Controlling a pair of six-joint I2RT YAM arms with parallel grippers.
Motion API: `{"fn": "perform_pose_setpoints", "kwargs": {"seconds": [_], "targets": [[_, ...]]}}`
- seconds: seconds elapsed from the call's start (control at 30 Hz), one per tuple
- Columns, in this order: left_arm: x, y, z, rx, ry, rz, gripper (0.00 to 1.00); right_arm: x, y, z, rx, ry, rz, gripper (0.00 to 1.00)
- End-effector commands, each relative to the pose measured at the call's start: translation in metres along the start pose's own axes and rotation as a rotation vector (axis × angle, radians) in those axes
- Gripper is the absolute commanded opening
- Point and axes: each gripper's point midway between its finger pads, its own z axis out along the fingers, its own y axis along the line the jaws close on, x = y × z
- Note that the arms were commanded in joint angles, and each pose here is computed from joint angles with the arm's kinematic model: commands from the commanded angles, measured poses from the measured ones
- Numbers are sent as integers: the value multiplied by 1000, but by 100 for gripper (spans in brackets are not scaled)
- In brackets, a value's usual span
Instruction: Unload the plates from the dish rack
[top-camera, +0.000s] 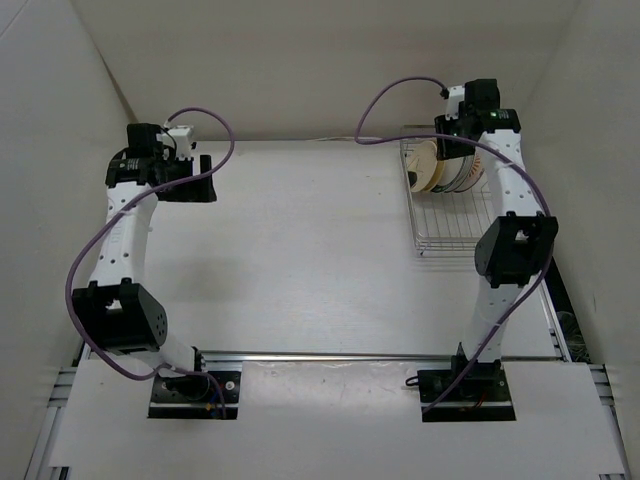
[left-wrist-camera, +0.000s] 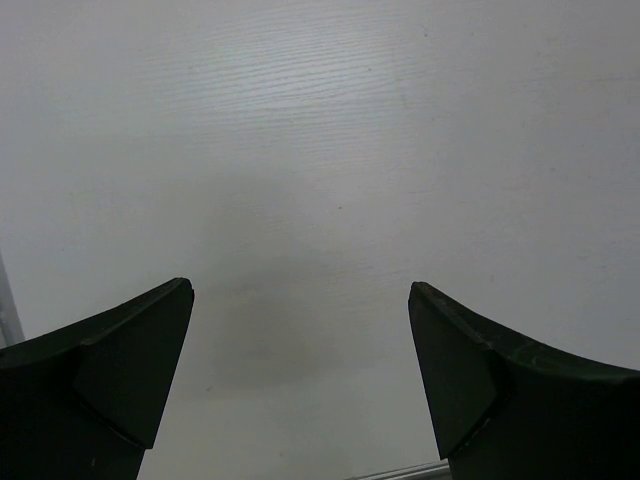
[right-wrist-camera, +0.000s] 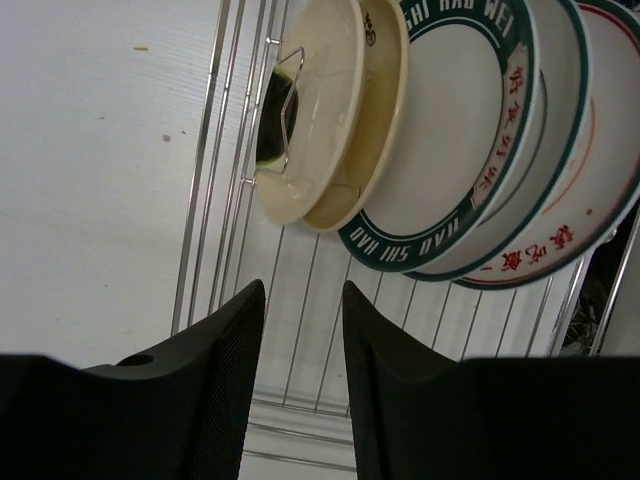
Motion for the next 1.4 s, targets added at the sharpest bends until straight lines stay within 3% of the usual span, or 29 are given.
{"fn": "perform_pose_setpoints", "kwargs": {"seconds": [0.0,0.4,0.83,1.2,1.37], "targets": [[-14,-16,-4,53,-44,2,100,-24,-3,4,25,-65,-21,41],[-13,-16,-1,54,-44,-7,100,-16,-13,66,39,-27,-26,39],[-4,-21,-17,53,-63,-2,100,-21,-23,98,74,-50,-27,39],[2,-22,-22,53,-64,-1,100,-27,-20,94,111,-57,-41,1],[2,-24,-22,62,-65,-1,100,-58,-15,53,179,-143,-37,0]]}}
